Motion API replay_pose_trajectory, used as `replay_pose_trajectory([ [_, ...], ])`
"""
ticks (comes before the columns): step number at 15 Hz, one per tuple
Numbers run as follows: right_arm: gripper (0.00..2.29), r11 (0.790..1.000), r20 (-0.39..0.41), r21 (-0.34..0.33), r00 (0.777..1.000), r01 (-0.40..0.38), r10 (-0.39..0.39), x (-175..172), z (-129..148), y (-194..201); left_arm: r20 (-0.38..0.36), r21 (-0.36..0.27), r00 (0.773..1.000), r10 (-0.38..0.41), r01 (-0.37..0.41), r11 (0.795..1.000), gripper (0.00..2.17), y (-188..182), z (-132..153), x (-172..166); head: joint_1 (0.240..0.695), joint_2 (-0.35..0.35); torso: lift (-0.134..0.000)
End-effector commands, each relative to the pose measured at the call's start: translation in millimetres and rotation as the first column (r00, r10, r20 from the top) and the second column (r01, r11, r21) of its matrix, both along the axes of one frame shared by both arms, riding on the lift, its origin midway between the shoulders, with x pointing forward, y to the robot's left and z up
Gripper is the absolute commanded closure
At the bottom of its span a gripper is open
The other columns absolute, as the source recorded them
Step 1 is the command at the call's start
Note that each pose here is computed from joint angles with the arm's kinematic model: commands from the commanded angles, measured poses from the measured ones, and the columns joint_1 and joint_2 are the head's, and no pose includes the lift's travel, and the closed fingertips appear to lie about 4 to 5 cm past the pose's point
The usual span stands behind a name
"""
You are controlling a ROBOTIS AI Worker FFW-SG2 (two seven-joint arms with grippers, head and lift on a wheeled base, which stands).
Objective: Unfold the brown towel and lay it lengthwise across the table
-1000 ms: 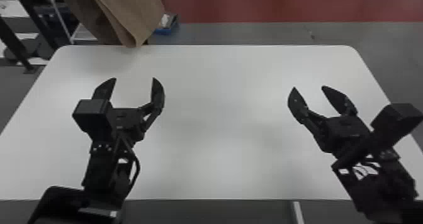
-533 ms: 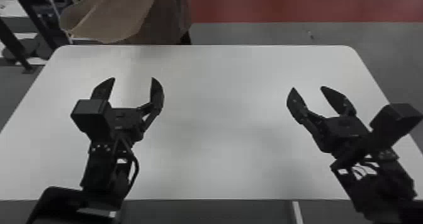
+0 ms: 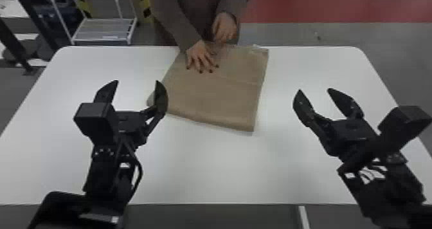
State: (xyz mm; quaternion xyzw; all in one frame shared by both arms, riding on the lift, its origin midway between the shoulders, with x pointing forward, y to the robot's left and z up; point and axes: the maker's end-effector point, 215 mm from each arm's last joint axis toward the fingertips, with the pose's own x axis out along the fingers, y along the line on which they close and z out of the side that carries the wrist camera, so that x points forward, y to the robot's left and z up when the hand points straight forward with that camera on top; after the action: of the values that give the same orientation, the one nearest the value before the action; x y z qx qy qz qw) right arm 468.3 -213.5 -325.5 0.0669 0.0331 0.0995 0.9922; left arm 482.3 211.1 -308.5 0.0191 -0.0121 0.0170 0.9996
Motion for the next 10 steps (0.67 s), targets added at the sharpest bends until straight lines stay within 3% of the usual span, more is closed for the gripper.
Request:
replay_pose_trajectory([
  [1,0.26,1.0,0.001,0.001,1.0,0.0,0.0,0.0,0.3,-0.2,-0.001,0.0,1.0,0.0,0.0,1.0,0.09,-0.3,-0.4,-0.1,0.695,-0.002,-0.122],
  [10,0.26,1.0,0.001,0.005,1.0,-0.001,0.001,-0.5,0.7,0.1,0.002,-0.002,1.0,0.0,0.0,1.0,0.09,-0.5,1.3,0.0,0.695,-0.004,-0.122],
])
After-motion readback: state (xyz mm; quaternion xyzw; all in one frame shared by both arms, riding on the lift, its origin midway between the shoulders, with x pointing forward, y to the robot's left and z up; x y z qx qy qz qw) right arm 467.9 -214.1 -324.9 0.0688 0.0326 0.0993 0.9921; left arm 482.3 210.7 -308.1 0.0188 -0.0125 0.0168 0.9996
